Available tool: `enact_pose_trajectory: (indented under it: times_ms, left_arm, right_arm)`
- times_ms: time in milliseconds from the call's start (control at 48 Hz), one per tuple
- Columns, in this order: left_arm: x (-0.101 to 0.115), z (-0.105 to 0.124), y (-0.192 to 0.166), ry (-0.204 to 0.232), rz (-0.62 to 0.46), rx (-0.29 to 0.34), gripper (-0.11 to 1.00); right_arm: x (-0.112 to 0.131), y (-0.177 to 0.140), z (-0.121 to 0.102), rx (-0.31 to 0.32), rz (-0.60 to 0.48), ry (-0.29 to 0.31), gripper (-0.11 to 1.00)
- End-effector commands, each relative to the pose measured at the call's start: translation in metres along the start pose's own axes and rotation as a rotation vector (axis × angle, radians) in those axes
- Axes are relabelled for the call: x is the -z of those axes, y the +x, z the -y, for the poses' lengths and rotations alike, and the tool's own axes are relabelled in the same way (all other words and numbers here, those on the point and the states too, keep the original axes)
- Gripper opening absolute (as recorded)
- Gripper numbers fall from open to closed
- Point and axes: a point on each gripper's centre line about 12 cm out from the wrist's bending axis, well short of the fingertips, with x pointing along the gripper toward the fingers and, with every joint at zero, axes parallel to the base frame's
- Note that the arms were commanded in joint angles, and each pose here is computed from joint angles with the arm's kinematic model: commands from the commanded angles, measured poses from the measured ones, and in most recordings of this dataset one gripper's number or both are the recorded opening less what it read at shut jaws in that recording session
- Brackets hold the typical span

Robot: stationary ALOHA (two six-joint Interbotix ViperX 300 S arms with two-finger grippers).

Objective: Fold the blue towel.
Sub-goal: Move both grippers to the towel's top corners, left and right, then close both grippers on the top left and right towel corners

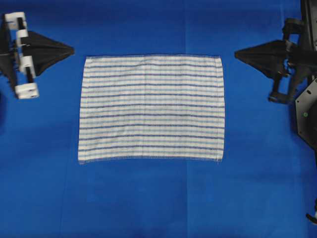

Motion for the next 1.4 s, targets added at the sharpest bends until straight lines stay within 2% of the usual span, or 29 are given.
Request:
enact_pose_trajectory:
  times_ms: [0,83,209,355,417,480,688,834,1022,1189,1293,1376]
  left_arm:
    - [0.007,-0.006,0.014,-0.015,-0.042,-0.026,0.01]
    - [0.020,-0.011,0.026,-0.029,-0.104,-0.045,0.04]
    - [0.041,-0.022,0.039,-0.059,-0.172,-0.086,0.31]
    - [0.065,-0.033,0.050,-0.084,-0.239,-0.124,0.74]
    - [0.073,-0.036,0.055,-0.088,-0.261,-0.134,0.84]
    - [0.080,-0.040,0.058,-0.093,-0.279,-0.147,0.80]
    - [0.107,-0.054,0.065,-0.113,-0.344,-0.194,0.76]
    - [0.123,-0.055,0.069,-0.116,-0.380,-0.196,0.76]
    - [0.143,-0.056,0.072,-0.120,-0.441,-0.198,0.75]
    - [0.151,-0.057,0.077,-0.128,-0.467,-0.204,0.75]
    - [0.152,-0.056,0.078,-0.138,-0.471,-0.205,0.72]
    - [0.154,-0.054,0.076,-0.139,-0.478,-0.200,0.59]
  right_arm:
    - [0.009,0.011,0.011,0.049,-0.046,0.028,-0.03]
    - [0.023,0.021,0.021,0.094,-0.093,0.052,0.02]
    - [0.046,0.033,0.035,0.157,-0.147,0.086,0.20]
    - [0.068,0.042,0.041,0.184,-0.194,0.091,0.58]
    - [0.076,0.045,0.043,0.200,-0.211,0.101,0.72]
    - [0.085,0.047,0.047,0.222,-0.228,0.117,0.78]
    - [0.108,0.053,0.057,0.290,-0.248,0.152,0.74]
    - [0.124,0.059,0.062,0.324,-0.284,0.161,0.74]
    - [0.136,0.070,0.066,0.341,-0.310,0.158,0.73]
    - [0.142,0.080,0.066,0.341,-0.334,0.156,0.71]
    - [0.146,0.081,0.066,0.342,-0.346,0.154,0.64]
    - [0.148,0.079,0.066,0.343,-0.358,0.155,0.48]
